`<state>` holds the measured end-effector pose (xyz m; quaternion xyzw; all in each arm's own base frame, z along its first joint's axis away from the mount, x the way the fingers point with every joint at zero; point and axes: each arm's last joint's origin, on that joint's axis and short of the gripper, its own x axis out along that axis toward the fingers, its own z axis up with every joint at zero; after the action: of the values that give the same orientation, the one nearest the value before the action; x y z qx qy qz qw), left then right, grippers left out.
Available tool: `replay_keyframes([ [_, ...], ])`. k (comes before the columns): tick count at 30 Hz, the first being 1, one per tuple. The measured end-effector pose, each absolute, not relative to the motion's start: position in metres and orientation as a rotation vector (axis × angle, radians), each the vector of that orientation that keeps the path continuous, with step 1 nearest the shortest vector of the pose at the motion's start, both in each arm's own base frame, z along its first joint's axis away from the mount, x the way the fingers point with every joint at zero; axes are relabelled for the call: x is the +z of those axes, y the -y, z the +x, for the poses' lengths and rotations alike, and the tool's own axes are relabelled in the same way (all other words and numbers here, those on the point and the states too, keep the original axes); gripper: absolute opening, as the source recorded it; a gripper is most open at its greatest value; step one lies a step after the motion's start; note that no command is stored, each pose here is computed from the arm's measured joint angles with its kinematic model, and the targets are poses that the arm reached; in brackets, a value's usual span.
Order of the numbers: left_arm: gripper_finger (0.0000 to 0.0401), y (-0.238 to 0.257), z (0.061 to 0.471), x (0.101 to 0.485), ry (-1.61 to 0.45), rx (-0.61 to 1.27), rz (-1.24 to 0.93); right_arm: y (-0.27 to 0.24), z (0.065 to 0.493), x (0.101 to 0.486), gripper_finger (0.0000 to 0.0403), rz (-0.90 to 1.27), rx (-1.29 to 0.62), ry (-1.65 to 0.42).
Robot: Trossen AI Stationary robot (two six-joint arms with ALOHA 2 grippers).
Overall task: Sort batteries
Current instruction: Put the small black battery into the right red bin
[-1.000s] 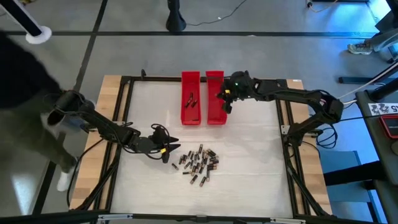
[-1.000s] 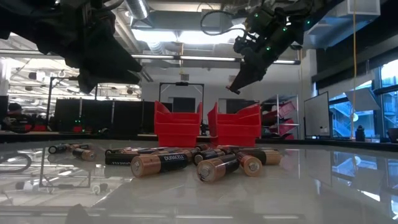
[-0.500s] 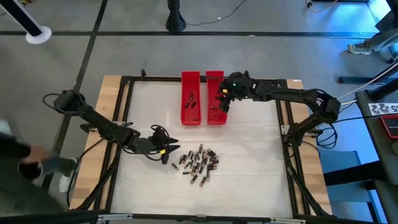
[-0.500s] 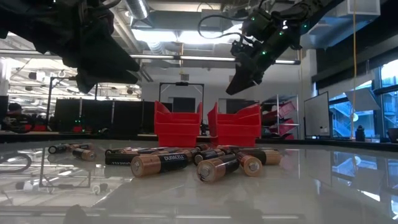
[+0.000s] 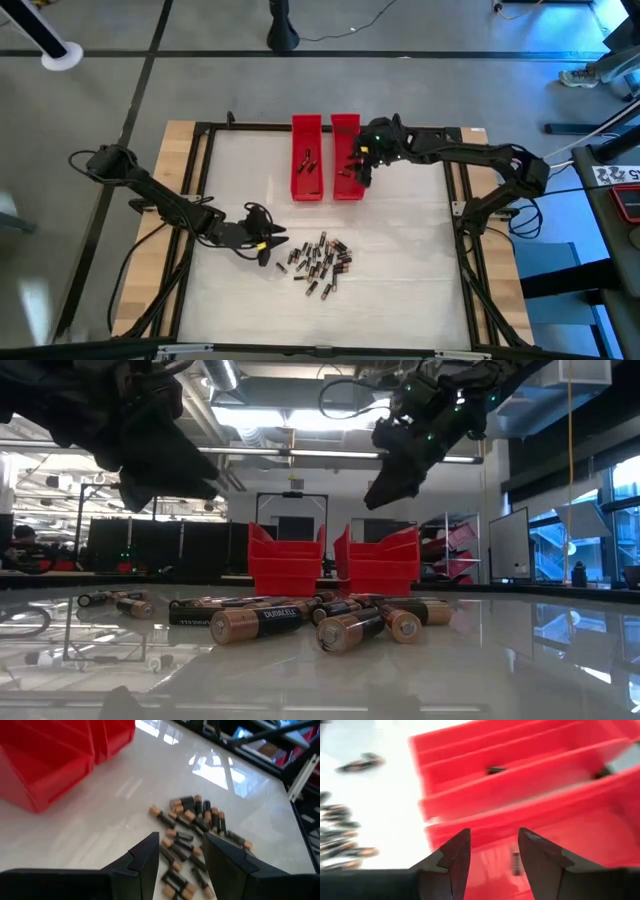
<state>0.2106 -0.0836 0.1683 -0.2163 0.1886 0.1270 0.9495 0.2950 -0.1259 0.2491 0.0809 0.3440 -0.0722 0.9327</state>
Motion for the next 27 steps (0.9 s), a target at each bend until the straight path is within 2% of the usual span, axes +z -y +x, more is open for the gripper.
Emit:
replay_keyframes([
  [8, 0.0141, 0.084, 0.207, 0.161, -0.529, 0.283, -0.565, 0.057, 0.306, 0.255, 0.0167, 0.102, 0.087, -0.741],
  [12, 0.0141, 0.083, 0.208, 0.17, -0.658, 0.39, -0.576, 0.019, 0.31, 0.254, 0.0168, 0.036, 0.157, -0.764],
  [20, 0.0141, 0.077, 0.211, 0.202, -0.804, 0.509, -0.472, -0.044, 0.309, 0.253, 0.0168, -0.102, 0.203, -0.767],
  [27, 0.014, 0.065, 0.205, 0.199, -0.908, 0.602, -0.508, -0.077, 0.311, 0.248, 0.0168, -0.159, 0.2, -0.737],
])
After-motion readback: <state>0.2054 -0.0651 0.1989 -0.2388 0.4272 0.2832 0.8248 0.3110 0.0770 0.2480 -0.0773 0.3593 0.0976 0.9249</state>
